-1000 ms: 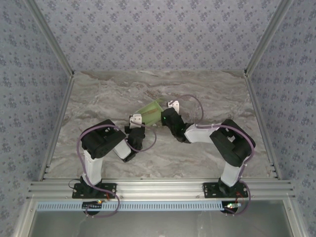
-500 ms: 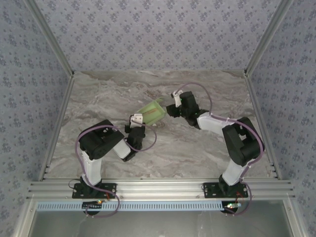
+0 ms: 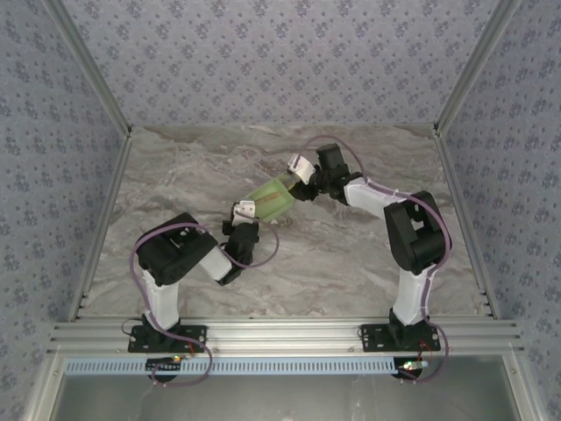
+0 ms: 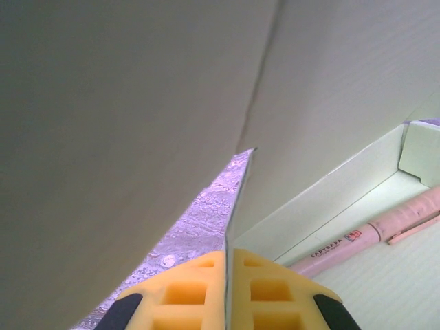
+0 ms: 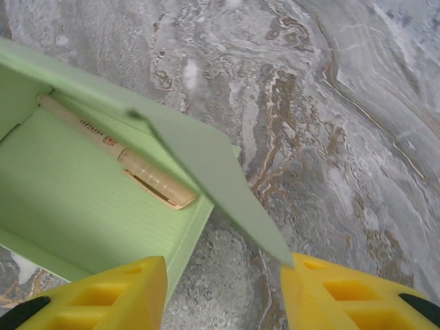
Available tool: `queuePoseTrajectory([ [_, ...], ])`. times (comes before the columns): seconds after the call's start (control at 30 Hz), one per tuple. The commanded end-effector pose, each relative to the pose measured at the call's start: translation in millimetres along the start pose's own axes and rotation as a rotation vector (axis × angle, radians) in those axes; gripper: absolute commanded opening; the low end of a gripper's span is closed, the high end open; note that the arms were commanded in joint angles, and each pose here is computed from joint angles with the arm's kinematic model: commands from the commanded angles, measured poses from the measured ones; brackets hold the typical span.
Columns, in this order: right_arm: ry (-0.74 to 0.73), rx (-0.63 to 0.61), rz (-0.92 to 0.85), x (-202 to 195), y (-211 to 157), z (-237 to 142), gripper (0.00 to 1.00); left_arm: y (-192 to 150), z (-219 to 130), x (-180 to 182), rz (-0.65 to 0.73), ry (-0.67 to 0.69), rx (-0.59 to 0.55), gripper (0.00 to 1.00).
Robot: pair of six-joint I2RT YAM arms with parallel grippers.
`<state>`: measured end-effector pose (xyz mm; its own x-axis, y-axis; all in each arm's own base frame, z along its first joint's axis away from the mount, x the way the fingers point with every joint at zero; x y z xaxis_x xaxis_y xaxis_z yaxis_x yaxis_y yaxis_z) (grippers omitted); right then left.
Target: Fold the paper box
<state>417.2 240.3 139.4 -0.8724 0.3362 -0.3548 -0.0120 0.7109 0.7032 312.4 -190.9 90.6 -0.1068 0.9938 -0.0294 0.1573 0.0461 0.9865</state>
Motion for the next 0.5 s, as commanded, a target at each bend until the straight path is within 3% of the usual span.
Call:
queuePoseTrajectory([
  [0.0,0.06,-0.04,-0.096,-2.5,6.5,6.4,0.49,-13.3,-1.8,-1.5,0.069,-0.035,0.065,0.0],
  [0.33,0.117,-0.071,-0.102,-10.1,8.7,29.1,0.46,-15.5,-1.4,-3.1,0.073,-0.043,0.074,0.0],
  [0.47,0.156,-0.078,-0.109,-6.3,13.2,32.9,0.4,-15.7,-0.7,-3.7,0.074,-0.043,0.074,0.0],
])
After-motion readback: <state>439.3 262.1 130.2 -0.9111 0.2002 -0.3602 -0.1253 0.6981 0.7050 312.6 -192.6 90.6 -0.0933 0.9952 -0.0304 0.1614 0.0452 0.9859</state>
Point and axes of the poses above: each hand's point on the last joint's axis, 136 mm out from that joint toward the fingers, its own z axis out along the fingers, its own x axis along the line the jaws close on, y = z × x, the point moved 5 cm from there along -z, back along the fingers, and after that the axes turned 12 degrees about -z, right-handed, at the moved point
